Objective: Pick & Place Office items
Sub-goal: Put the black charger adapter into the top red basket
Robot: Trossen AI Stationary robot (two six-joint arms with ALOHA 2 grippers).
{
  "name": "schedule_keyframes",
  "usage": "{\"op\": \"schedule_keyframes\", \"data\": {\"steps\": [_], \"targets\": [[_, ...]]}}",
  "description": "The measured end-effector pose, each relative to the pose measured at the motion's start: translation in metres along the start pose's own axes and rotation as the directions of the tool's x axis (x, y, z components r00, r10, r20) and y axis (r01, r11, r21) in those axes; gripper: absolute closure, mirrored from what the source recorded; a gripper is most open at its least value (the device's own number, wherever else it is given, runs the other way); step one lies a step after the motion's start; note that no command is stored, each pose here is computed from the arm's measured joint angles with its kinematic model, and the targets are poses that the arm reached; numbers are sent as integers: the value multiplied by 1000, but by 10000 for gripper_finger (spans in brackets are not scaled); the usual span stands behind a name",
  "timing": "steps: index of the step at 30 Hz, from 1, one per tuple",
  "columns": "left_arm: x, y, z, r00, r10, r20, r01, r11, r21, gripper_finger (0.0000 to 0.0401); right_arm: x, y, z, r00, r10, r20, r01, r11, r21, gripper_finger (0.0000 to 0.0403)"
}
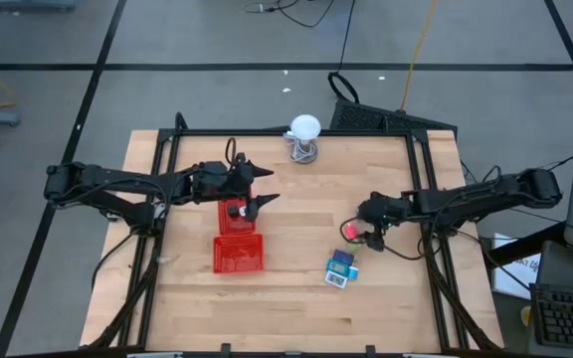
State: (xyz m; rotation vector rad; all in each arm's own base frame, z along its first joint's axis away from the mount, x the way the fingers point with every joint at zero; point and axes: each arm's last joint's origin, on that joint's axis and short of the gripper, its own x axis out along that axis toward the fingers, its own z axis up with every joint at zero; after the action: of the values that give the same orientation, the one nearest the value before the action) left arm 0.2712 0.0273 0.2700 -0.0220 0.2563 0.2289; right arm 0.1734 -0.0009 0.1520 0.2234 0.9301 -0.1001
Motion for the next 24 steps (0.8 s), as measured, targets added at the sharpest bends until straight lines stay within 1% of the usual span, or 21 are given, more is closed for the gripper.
{"op": "schedule_keyframes", "data": {"steps": [3,5,7,8,9,10,12,14,18,20,21,23,24], "targets": [[0,0,0,1000,1,0,-1,1000,-1,82,-2,-5,3,994,-97,45,97,995,2,90],[0,0,0,1000,2,0,-2,1000,-1,87,-5,-10,5,972,-216,90,215,976,22,90],[0,0,0,1000,1,4,-1,1000,-2,91,-8,-16,7,924,-362,123,357,932,63,90],[0,0,1,1000,1,6,-1,1000,-2,93,-9,-19,7,899,-419,130,409,908,94,90],[0,0,1,1000,1,9,-1,1000,-2,96,-11,-21,6,879,-459,127,444,886,131,90],[0,0,1,1000,1,14,-1,1000,-3,97,-12,-23,6,872,-473,124,448,875,182,90],[0,0,2,1000,1,16,-1,1000,-3,100,-13,-27,6,878,-466,110,421,861,285,90],[0,0,1,1000,1,16,-1,1000,-3,102,-12,-29,3,902,-427,70,372,847,379,90],[0,0,2,1000,1,26,-1,1000,-5,98,-7,-33,-4,935,-352,-42,323,798,509,90],[0,0,3,1000,1,30,-1,1000,-1,94,-6,-33,-4,943,-330,-52,307,794,525,90],[0,0,3,1000,0,30,-1,1000,1,92,-5,-33,-4,946,-319,-51,297,800,522,90],[0,0,3,999,0,32,0,1000,1,88,-4,-34,-2,953,-301,-30,275,820,502,90],[0,0,3,999,0,32,0,1000,1,87,-3,-33,1,961,-275,-2,241,837,492,90]]}}
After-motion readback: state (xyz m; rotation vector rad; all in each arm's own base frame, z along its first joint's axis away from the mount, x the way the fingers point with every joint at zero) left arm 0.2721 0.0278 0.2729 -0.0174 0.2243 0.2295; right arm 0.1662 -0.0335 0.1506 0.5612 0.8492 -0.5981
